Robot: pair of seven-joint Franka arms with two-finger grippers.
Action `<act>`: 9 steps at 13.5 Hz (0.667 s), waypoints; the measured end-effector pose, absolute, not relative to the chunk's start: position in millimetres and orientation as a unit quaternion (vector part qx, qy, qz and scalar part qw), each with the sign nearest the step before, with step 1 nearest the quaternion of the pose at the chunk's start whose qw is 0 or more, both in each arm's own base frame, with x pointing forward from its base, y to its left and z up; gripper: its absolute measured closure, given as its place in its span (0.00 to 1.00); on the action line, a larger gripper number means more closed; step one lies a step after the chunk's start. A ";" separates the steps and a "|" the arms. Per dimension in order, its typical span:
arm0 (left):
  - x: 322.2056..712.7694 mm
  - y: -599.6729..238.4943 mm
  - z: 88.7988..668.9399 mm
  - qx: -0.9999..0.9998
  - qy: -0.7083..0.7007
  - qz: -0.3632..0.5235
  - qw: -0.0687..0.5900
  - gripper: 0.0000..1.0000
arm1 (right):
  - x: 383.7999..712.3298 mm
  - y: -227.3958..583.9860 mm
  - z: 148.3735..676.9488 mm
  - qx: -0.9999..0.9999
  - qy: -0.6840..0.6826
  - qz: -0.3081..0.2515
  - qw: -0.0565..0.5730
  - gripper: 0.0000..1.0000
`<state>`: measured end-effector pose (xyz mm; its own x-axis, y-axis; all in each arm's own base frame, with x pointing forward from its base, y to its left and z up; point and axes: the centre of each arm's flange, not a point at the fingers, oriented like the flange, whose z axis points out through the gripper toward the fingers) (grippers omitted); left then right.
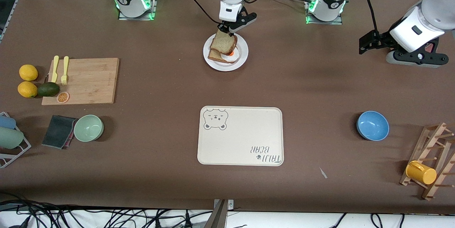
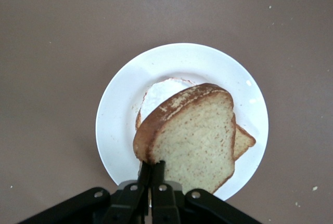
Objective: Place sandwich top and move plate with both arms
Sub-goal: 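Lower the bread onto the egg toast and open the right gripper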
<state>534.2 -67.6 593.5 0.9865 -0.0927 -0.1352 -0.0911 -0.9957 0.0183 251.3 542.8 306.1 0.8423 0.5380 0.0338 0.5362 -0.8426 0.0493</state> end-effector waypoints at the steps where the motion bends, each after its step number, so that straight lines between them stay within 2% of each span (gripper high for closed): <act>1: 534.1 -68.2 593.5 0.997 -0.047 -0.068 0.006 0.00 | 253.9 541.7 301.0 0.962 0.272 0.019 0.020 0.90; 3: 534.0 -69.4 593.5 0.997 -0.048 -0.068 0.006 0.00 | 265.8 538.5 293.1 0.966 0.256 0.017 0.016 0.88; 9: 534.1 -70.0 593.2 0.996 -0.048 -0.069 0.006 0.00 | 287.4 537.0 308.8 0.976 0.216 0.018 -0.002 0.29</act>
<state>534.1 -70.0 593.2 0.9859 -0.0971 -0.1360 -0.0955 -0.9953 0.0183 287.4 537.0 308.8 0.9060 0.4217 0.0351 0.4218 -0.9067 0.0046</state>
